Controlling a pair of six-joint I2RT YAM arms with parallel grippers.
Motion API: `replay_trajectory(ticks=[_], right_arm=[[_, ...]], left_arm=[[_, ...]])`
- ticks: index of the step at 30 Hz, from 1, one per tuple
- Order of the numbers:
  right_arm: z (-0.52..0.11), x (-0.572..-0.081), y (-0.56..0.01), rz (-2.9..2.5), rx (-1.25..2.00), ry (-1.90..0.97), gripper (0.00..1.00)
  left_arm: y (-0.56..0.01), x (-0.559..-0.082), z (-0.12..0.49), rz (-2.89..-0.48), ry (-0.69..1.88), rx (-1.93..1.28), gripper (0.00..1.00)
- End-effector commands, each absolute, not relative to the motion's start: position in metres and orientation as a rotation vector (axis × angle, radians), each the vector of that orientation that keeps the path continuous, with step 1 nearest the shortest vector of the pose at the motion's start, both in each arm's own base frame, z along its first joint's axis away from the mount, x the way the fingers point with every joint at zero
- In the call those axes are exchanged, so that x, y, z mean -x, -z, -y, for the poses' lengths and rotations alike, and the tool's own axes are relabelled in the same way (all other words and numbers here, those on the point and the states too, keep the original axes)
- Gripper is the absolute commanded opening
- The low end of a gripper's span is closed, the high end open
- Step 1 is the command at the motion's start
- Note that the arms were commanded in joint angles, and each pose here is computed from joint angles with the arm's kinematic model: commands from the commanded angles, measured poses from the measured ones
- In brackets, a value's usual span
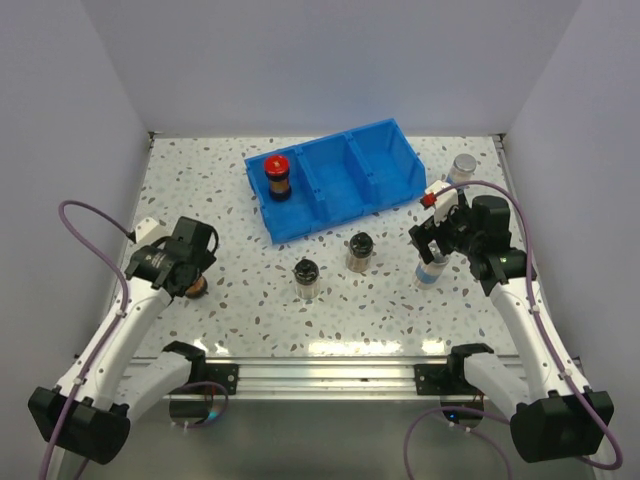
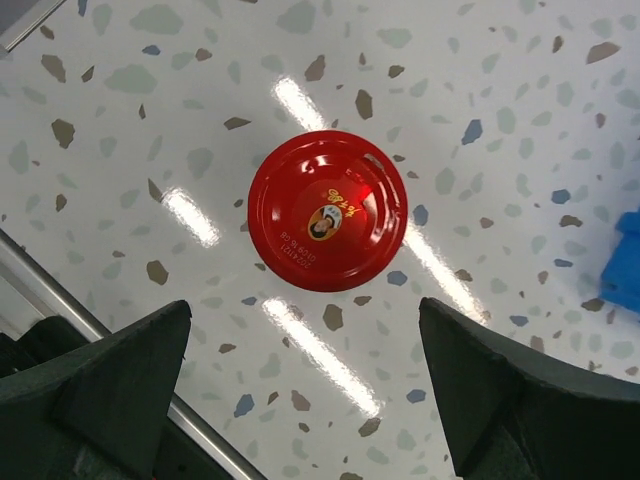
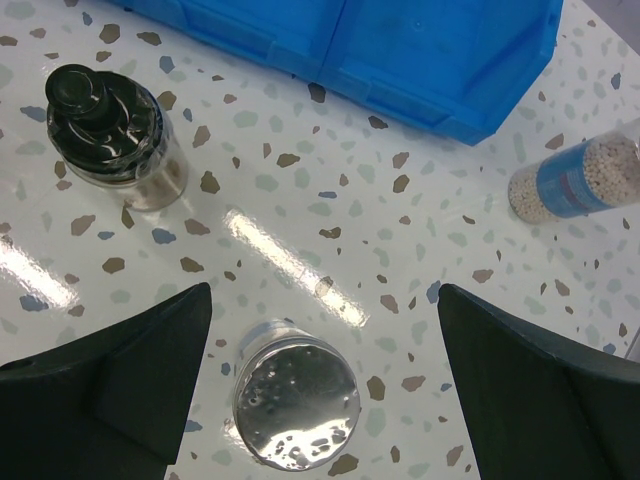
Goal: Organize the condiment bottles
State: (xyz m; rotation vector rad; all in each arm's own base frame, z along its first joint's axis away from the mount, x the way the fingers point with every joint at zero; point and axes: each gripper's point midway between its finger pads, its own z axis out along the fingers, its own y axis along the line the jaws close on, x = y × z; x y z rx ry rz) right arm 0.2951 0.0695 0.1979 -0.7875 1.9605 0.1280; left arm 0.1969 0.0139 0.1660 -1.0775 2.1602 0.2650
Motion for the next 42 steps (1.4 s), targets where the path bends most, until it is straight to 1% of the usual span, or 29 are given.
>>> replay_trajectory(ticks=[1,4,8,11,17,20,21,23,24,25,26,27,28,29,30,31,32,34,36,37,42], right_arm=[[-0.069,-0.298,-0.206,-1.925,0.779,-0.109,0.99],[-0.069,-0.298,-0.205,-1.93,0.781,-0.11,0.99],[-0.069,-0.298,-0.205,-1.93,0.781,-0.108,0.99],[-0.069,-0.299,-0.204,-1.931,0.782,-0.11,0.99],[-0.07,-0.299,-0.203,-1.932,0.785,-0.111,0.99],[-0.069,-0.299,-0.203,-1.933,0.784,-0.11,0.99],[-0.069,-0.299,-0.204,-1.932,0.782,-0.108,0.98],[-0.068,-0.299,-0.204,-1.931,0.783,-0.103,0.99],[-0.068,-0.299,-0.204,-1.931,0.781,-0.102,0.99],[-0.068,-0.299,-0.204,-1.931,0.78,-0.1,0.99],[-0.068,-0.298,-0.205,-1.929,0.782,-0.1,0.99],[-0.068,-0.299,-0.205,-1.929,0.782,-0.1,0.98],[-0.067,-0.299,-0.205,-1.93,0.779,-0.098,0.99],[-0.068,-0.299,-0.205,-1.929,0.781,-0.099,0.99],[-0.068,-0.299,-0.205,-1.929,0.782,-0.1,0.99],[-0.068,-0.299,-0.205,-1.927,0.781,-0.1,0.98],[-0.068,-0.299,-0.205,-1.928,0.78,-0.099,0.98],[-0.068,-0.299,-0.206,-1.927,0.781,-0.102,0.98],[-0.069,-0.299,-0.206,-1.923,0.786,-0.104,0.99],[-0.069,-0.298,-0.205,-1.928,0.786,-0.105,0.99],[-0.069,-0.298,-0.203,-1.932,0.785,-0.102,0.99]], left_arm=[[-0.144,-0.198,-0.024,-2.154,-0.362,1.137,1.0],[-0.125,-0.21,-0.037,-2.184,-0.424,1.156,1.0],[-0.11,-0.233,-0.036,-2.241,-0.356,1.117,1.0],[-0.103,-0.242,-0.029,-2.278,-0.311,1.08,1.0],[-0.105,-0.243,-0.04,-2.244,-0.365,1.057,0.97],[-0.106,-0.244,-0.049,-2.214,-0.383,1.053,0.93],[-0.108,-0.244,-0.052,-2.203,-0.383,1.067,0.88],[-0.109,-0.246,-0.052,-2.201,-0.373,1.059,0.82],[-0.112,-0.248,-0.054,-2.192,-0.37,1.059,0.72],[-0.113,-0.249,-0.054,-2.187,-0.368,1.053,0.64],[-0.116,-0.25,-0.056,-2.184,-0.378,1.039,0.54],[-0.12,-0.252,-0.056,-2.178,-0.372,1.025,0.25],[-0.131,-0.257,-0.055,-2.148,-0.339,1.0,0.11],[-0.137,-0.26,-0.05,-2.167,-0.302,0.922,0.06],[-0.153,-0.264,-0.045,-2.13,-0.231,0.854,0.0],[-0.164,-0.269,-0.038,-2.111,-0.173,0.779,0.0],[-0.181,-0.282,-0.02,-2.09,-0.049,0.599,0.0],[-0.221,-0.29,-0.001,-1.966,0.082,0.423,0.0],[-0.248,-0.292,0.023,-1.928,0.191,0.233,0.0],[-0.257,-0.296,0.028,-1.911,0.211,0.19,0.0],[-0.281,-0.322,0.085,-1.913,0.475,-0.08,0.0]])
